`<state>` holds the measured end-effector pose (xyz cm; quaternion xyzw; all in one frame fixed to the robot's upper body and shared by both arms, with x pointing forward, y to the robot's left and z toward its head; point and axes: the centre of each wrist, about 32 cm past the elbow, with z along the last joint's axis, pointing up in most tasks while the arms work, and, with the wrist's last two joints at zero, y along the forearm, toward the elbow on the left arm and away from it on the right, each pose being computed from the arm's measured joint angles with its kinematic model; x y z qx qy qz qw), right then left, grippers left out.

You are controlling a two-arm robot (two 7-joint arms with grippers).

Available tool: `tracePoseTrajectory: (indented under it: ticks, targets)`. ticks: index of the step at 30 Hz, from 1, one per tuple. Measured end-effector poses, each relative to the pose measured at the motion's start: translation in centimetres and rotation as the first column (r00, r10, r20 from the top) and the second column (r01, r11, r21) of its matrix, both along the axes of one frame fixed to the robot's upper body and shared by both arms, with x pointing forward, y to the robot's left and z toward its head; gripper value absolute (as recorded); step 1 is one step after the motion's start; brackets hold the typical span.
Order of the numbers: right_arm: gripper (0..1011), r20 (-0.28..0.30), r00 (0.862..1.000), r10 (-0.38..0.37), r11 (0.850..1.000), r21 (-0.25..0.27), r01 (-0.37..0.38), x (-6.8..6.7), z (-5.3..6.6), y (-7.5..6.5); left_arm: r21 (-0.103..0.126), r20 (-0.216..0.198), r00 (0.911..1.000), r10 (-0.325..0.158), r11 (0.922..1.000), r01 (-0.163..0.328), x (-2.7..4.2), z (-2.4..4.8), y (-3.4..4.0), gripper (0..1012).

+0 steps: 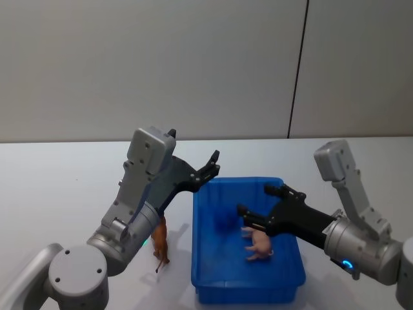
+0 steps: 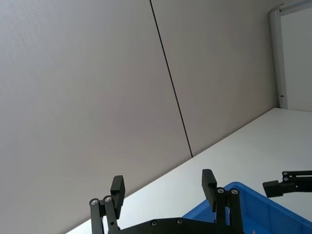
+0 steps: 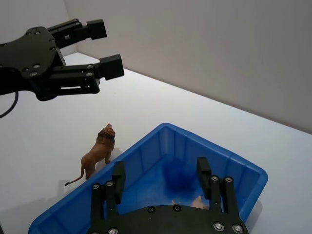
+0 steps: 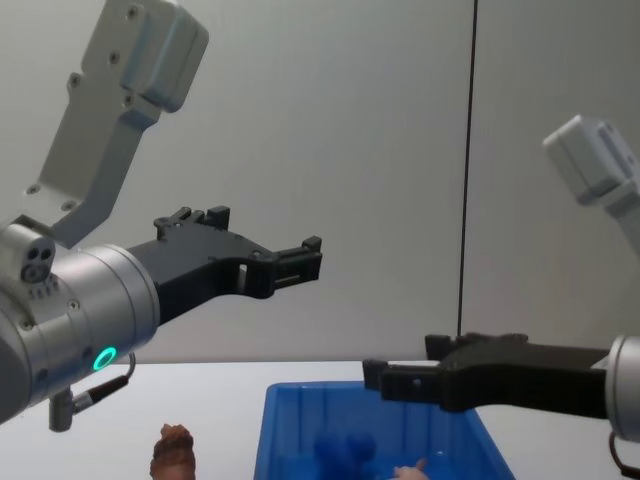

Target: Pick up the two dolls from the table and place them into the box.

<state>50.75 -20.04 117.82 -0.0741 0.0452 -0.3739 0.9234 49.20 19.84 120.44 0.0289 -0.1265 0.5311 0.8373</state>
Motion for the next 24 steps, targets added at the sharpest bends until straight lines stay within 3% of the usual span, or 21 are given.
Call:
tracePoseTrajectory:
  ticks: [6,24]
  targets:
    - [1000,0.027,0.999,-0.023,1.0,0.023,0.022,-0.4,0.0,-0.5,0.0,0.0,1.0,0.0,1.0,0.0,0.0,0.0,0.0,1001]
    - [1003,0.069,0.981,-0.179,0.982,0.082,0.173,-2.5,-0.2,-4.6,0.0,0.0,1.0,0.0,1.0,0.0,0.0,0.0,0.0,1001]
